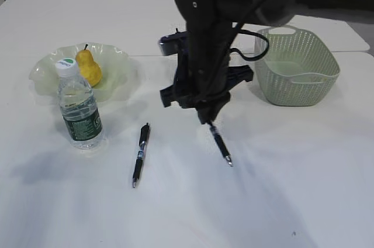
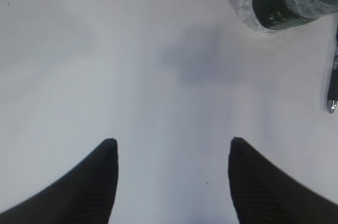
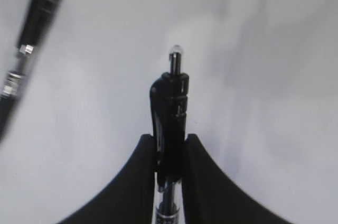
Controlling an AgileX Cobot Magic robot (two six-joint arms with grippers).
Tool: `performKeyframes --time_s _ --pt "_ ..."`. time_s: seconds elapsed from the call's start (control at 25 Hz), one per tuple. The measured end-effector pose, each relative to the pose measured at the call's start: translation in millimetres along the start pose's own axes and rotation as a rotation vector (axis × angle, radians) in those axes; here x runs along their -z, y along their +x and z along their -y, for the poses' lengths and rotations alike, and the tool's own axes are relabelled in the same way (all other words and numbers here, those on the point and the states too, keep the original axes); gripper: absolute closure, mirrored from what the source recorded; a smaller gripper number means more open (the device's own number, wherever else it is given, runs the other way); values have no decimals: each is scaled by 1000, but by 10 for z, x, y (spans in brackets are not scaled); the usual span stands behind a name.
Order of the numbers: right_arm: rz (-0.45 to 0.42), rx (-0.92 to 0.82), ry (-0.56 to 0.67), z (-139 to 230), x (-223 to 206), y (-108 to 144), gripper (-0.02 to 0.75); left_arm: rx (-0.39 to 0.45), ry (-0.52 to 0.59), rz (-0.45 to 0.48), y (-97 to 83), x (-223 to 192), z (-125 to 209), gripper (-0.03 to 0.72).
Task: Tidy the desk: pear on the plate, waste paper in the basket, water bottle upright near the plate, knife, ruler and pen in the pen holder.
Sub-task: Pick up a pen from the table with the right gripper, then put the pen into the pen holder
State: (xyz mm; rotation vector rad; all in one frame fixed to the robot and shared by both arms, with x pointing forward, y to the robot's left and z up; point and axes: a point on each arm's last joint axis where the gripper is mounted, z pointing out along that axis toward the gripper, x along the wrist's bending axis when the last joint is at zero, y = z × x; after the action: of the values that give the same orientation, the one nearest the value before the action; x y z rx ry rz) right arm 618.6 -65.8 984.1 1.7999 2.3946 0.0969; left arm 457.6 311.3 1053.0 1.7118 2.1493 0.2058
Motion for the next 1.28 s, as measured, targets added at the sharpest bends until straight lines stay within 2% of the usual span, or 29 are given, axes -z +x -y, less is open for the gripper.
performKeyframes --time_s 0.16,0.32,0.44,0.64,0.76,1.28 --pt "42 -7 56 299 44 -262 657 0 0 0 0 0 0 223" --pt "25 -14 37 583 79 -514 657 0 1 0 0 0 1 223" --pt "11 -24 -21 730 135 -710 657 0 2 0 0 0 2 223" --pt "-6 -56 -188 701 325 -991 657 0 5 0 0 0 4 223" --pt "-14 -69 -289 614 356 -1056 657 0 7 0 0 0 6 223" --pt "-93 -39 -859 129 580 -1014 657 0 0 0 0 0 0 223"
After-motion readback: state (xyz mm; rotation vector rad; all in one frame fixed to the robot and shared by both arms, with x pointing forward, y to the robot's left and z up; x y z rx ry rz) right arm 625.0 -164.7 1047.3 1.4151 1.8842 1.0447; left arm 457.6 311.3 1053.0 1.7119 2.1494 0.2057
